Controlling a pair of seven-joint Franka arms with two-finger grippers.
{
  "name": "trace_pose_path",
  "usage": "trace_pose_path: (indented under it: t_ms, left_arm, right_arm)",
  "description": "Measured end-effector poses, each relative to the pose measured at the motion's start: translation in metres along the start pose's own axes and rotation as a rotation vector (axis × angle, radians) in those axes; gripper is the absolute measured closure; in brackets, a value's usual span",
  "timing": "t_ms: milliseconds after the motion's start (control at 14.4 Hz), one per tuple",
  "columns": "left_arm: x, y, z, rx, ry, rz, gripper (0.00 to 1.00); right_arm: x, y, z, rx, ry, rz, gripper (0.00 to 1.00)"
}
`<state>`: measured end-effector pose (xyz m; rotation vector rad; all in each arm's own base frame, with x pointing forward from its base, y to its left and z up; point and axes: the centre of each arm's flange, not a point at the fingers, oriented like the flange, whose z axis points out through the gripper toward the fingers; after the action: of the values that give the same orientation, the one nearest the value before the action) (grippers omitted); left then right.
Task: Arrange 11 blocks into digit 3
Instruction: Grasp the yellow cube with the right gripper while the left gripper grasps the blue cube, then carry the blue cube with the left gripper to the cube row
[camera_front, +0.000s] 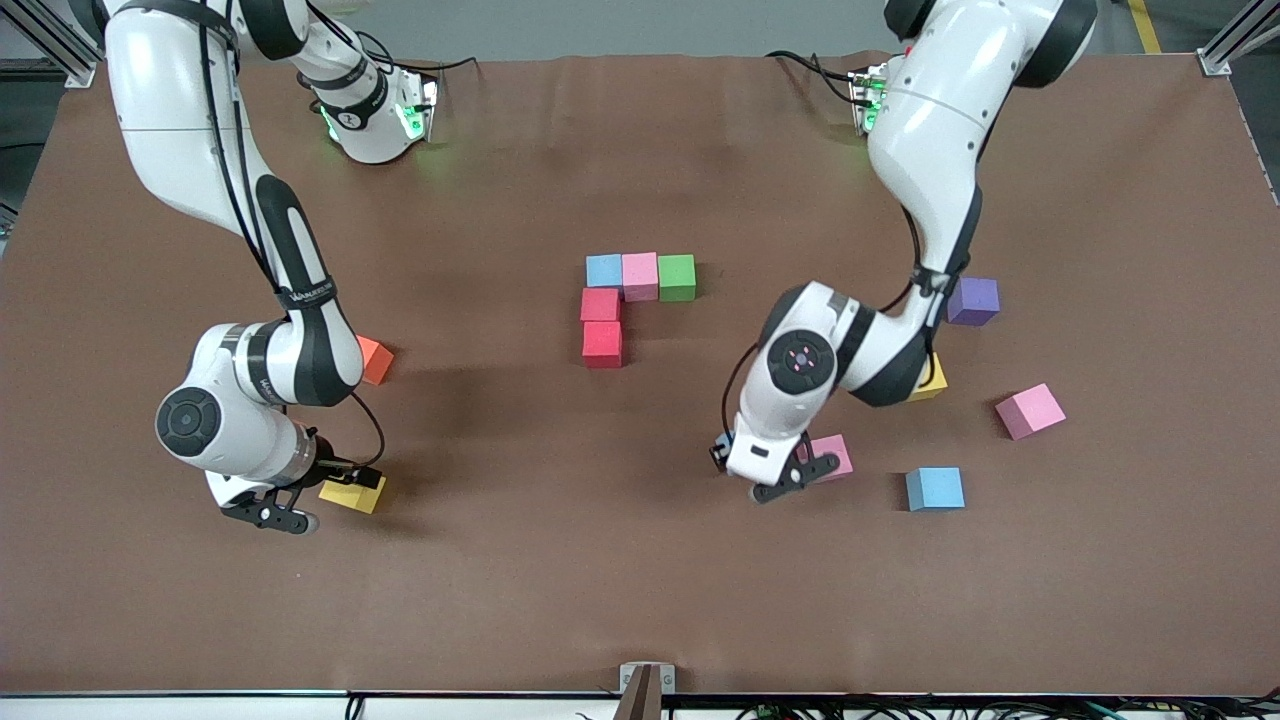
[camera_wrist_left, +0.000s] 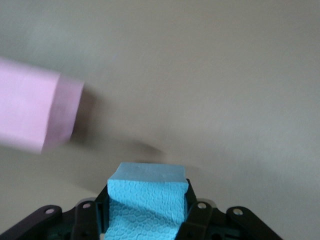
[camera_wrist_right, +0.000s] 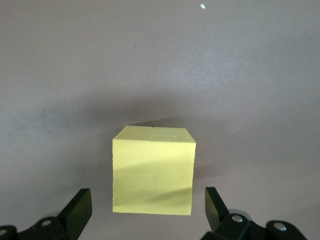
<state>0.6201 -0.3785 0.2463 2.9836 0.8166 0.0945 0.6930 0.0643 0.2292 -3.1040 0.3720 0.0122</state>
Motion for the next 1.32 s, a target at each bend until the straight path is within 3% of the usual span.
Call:
trace_pose_path:
  t_ms: [417, 695, 973, 1321]
  left_arm:
    - [-0.082, 0.002, -0.003, 0.055, 0.001, -0.610, 0.46]
    - [-0.143, 0.019, 0.009, 0.053, 0.094, -0.907, 0.46]
    - [-0.188, 0.032, 0.015, 0.034, 0.121, -1.082, 0.46]
    - [-0.210, 0.040, 0.018, 0.021, 0.120, -1.166, 0.46]
  right_arm:
    - [-0.001, 0.001, 0.015, -0.007, -0.005, 0.000, 0.03]
    - [0.001, 0.001, 0.019, -0.007, 0.006, 0.000, 0.11]
    - [0.002, 0.001, 0.019, -0.006, 0.014, 0.000, 0.14]
    - [0.004, 0.000, 0.016, -0.003, 0.023, -0.001, 0.17]
